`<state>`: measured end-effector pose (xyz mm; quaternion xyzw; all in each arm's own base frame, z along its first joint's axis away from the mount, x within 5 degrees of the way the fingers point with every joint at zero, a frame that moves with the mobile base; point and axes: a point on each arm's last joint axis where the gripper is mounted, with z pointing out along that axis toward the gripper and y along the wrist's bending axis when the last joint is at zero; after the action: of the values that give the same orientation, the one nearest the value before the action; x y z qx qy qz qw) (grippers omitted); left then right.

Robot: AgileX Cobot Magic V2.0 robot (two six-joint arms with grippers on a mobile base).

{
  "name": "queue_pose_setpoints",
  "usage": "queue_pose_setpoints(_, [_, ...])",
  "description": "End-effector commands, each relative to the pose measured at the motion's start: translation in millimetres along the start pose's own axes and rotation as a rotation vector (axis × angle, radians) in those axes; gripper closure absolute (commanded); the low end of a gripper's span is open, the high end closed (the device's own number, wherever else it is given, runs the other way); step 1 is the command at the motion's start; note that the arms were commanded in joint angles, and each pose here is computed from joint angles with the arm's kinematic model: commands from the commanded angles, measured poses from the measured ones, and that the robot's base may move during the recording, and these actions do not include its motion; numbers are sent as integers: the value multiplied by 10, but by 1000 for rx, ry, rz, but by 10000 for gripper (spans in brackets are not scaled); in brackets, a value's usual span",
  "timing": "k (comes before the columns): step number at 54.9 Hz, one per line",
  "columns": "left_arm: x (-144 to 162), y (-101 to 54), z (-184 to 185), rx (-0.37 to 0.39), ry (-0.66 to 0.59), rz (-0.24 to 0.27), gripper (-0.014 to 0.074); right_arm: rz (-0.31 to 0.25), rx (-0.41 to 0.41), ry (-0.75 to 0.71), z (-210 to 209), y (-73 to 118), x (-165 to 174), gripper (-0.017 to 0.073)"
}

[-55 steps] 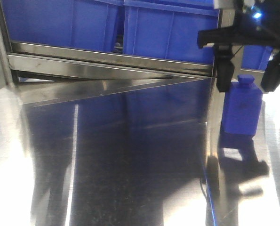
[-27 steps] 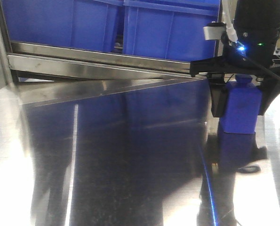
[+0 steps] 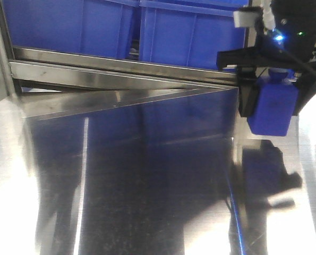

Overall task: Pick and sort blue part to right shelf
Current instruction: 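Lower the right gripper onto the other blue part and close, then lift the blue part with the right gripper off the table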

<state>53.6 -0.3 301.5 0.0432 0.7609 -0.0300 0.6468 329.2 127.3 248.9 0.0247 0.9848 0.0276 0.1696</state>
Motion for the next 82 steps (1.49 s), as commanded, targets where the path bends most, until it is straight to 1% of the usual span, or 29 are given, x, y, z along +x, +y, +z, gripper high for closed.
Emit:
queue_pose_setpoints(1, [-103,8,-99,7,-118,-12,301,-41,-58,-155,-361,-30,-16,353])
queue_pose_setpoints(4, [-77,23,-139,-3,-114,-12,301,-63,-68,-186,-415,-59,36,353])
queue_pose_setpoints(12, [-16,76,-235,-47,-98,12,301,-111,-84,-293,-584,-191,253,354])
queue_pose_setpoints(18, [2,92,-289,-55,-109,9,301,-150,-88,-386,-720,-313,453,354])
queue_pose_setpoints(28, [-9,90,-304,-51,-130,9,301,-216,-107,-565,-959,-560,914,354])
queue_pose_setpoints(40, [-13,88,-304,-49,-134,9,301,-263,-148,-781,-1142,-838,1508,354])
queue_pose_setpoints(47, [-12,89,-304,-50,-132,9,301,-269,-167,-906,-1230,-990,1823,354])
queue_pose_setpoints(58, [-12,89,-304,-50,-132,9,301,-248,-190,-1104,-1414,-1191,2200,354])
queue_pose_setpoints(66, [-12,89,-304,-50,-132,9,305,-236,-205,-1238,-1568,-1286,2369,354])
queue_pose_setpoints(70, [-12,89,-304,-50,-132,9,314,-236,-203,-1283,-1613,-1319,2426,354])
queue_pose_setpoints(82, [-12,89,-304,-50,-132,9,314,-249,-233,-1392,-1716,-1331,2490,354])
